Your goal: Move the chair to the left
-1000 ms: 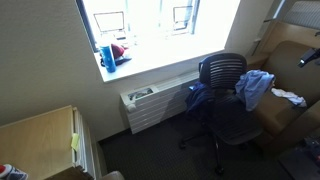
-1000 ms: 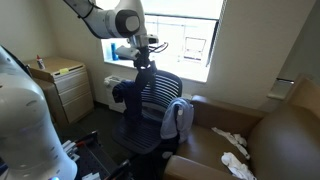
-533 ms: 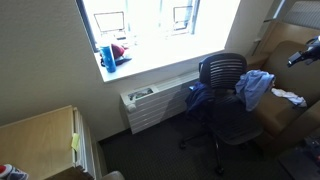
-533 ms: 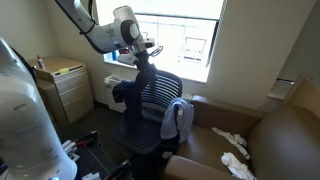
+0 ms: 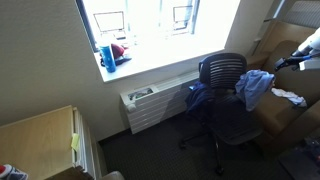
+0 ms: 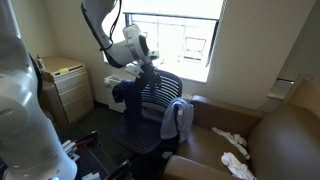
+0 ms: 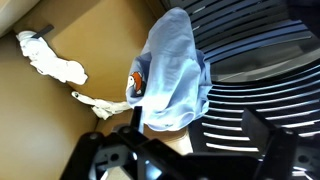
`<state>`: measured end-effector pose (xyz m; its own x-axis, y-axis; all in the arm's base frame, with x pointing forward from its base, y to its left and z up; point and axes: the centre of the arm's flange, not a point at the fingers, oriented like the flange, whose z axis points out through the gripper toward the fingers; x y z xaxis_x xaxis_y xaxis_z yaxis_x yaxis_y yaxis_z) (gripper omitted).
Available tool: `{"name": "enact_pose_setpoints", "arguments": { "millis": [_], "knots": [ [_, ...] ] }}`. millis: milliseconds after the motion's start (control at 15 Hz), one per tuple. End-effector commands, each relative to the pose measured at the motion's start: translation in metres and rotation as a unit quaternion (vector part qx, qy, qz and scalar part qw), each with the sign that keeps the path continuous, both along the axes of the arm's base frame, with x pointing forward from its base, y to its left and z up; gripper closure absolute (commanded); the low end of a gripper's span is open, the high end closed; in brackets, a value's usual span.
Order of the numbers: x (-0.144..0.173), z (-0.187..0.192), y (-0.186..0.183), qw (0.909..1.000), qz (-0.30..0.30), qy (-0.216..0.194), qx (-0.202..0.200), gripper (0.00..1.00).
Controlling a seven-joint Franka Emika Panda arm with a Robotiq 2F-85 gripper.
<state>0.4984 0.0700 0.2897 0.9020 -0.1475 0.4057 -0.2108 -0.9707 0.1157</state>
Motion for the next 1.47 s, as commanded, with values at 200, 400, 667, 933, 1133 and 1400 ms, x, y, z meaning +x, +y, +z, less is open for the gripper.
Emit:
{"name": "enact_pose_setpoints", "arguments": {
  "millis": [200,400,667,933,1133,1400],
  "knots": [
    [0.021,-0.062,-0.019,0.9947,-0.047,0.084,0.037,0.00],
    [0.024,-0.110,-0.038,0.9816,-0.103,0.135,0.087,0.00],
    [0.036,-0.150,-0.055,0.9470,-0.196,0.197,0.161,0.00],
    [0.020,-0.156,-0.057,0.9572,-0.179,0.183,0.135,0.00],
    [0.020,-0.143,-0.034,0.9844,-0.129,0.087,0.082,0.00],
    [0.034,-0.159,-0.013,0.9983,-0.051,0.008,0.027,0.00]
  ]
}}
